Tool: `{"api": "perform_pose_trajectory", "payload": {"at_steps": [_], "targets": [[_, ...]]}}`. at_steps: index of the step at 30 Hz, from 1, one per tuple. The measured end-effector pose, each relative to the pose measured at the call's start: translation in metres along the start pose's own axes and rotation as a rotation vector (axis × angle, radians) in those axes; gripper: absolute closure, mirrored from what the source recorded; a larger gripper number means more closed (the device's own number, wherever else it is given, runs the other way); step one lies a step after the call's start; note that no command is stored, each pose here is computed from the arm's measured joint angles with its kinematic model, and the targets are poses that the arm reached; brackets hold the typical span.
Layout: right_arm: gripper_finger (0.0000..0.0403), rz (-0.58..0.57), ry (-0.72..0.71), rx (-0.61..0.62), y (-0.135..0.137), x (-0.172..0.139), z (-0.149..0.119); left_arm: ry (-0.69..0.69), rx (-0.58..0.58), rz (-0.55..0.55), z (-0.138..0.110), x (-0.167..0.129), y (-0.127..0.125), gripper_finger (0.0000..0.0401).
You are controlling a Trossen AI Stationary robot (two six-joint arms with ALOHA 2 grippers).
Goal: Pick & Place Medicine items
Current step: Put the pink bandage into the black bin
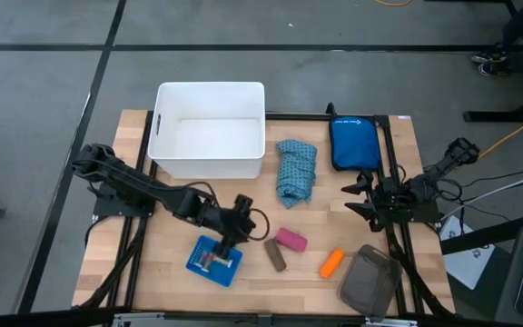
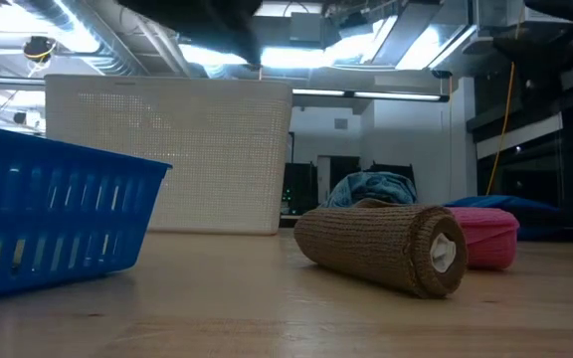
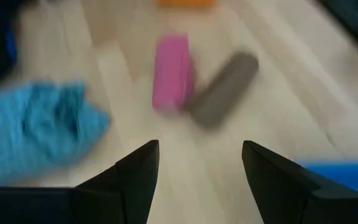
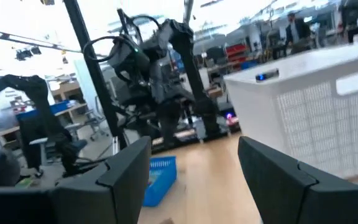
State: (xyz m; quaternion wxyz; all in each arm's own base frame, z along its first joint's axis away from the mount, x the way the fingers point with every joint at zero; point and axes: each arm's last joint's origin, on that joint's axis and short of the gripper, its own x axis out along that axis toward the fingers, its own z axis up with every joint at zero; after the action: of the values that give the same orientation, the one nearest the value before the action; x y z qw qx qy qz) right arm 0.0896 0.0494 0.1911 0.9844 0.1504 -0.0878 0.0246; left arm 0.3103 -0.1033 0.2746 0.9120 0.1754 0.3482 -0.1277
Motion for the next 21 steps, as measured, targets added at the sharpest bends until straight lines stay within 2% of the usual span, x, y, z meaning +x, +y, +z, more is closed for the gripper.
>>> {"api": "perform_pose_trajectory", "payload": {"at_steps": [4, 7, 12, 16, 21], "targets": [[0.0158, -0.025, 0.01, -0.065, 0.001, 0.006, -0.003, -0.176, 0.0, -0.031, -0.008, 0.015, 0.013, 0.0175], [0.0158, -0.046, 0.014, -0.08, 0.001, 0.011, -0.005, -0.282, -0.045, -0.063, -0.024, 0.025, 0.027, 0.0175], [0.0158, -0.051, 0.036, -0.078, 0.006, 0.023, -0.004, -0.422, -0.119, -0.027, -0.052, 0.035, 0.042, 0.0175], [0.0158, -0.039, 0.081, -0.097, 0.016, 0.043, 0.005, -0.504, -0.126, 0.009, -0.062, 0.036, 0.045, 0.0175], [0.0158, -0.052, 0.19, -0.143, 0.028, 0.082, 0.005, -0.515, -0.147, -0.004, -0.065, 0.036, 0.041, 0.0175]]}}
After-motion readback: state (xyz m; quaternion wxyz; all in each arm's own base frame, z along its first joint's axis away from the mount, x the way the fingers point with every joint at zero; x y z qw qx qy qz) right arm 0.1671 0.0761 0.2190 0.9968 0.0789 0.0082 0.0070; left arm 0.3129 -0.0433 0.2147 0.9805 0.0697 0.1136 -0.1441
